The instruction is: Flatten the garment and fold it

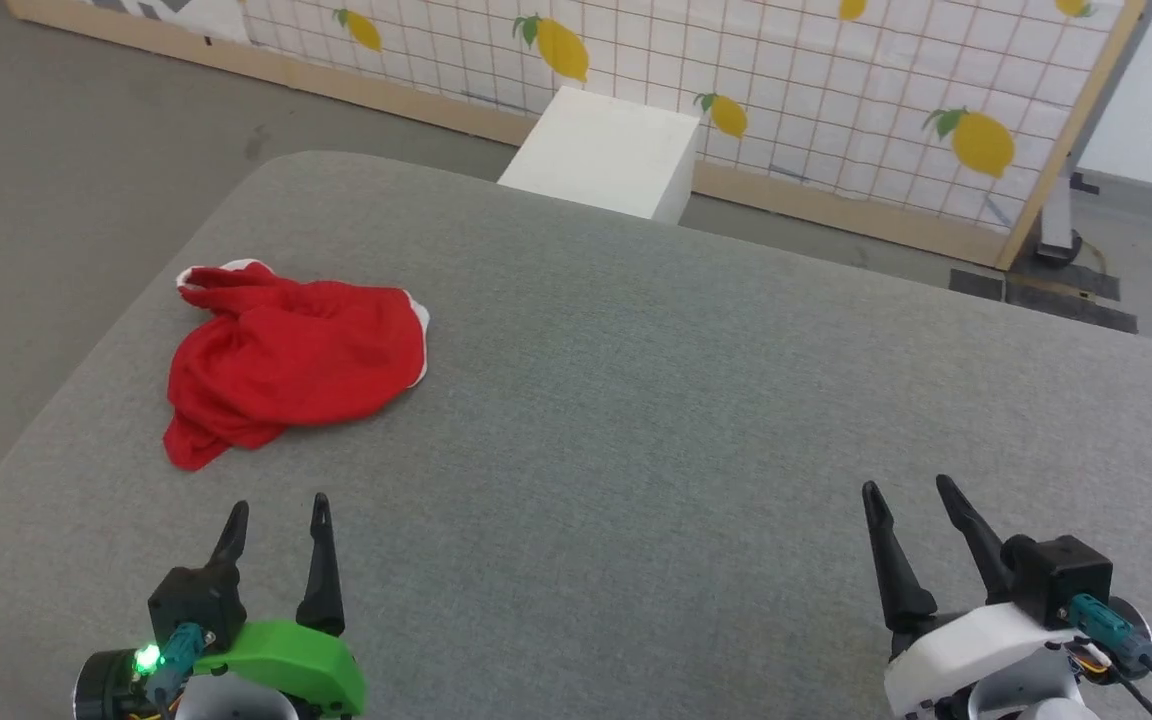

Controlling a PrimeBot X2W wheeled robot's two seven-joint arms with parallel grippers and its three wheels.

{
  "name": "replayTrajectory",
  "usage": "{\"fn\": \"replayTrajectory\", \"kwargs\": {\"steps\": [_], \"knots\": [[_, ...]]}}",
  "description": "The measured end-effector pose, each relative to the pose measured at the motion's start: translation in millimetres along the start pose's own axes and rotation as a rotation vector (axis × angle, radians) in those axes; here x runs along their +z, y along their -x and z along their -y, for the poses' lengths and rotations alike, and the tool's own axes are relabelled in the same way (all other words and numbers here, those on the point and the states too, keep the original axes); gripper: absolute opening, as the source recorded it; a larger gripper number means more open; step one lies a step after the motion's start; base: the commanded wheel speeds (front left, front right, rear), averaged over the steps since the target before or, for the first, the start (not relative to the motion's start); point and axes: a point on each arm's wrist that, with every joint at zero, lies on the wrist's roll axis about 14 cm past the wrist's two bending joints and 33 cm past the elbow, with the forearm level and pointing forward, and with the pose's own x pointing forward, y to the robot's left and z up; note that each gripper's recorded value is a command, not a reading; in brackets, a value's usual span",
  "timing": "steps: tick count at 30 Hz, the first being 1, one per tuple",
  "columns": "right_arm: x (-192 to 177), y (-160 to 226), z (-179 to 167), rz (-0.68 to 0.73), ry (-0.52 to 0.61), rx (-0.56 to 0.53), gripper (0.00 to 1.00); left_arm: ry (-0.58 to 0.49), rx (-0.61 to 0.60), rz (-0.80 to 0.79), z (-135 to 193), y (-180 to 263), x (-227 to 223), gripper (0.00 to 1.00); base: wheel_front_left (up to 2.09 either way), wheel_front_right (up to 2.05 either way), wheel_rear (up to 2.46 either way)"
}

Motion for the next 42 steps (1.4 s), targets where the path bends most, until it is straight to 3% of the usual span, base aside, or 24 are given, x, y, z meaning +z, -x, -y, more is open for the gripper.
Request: {"fn": "replayTrajectory", "kwargs": {"steps": [42], "knots": [[-26.4, -23.6, -45.6, -0.036, -0.061, 0.136, 1.0, 0.02, 0.185, 0.001, -59.4, 43.9, -14.6, 1.0, 0.0, 0.0, 0.0]]}}
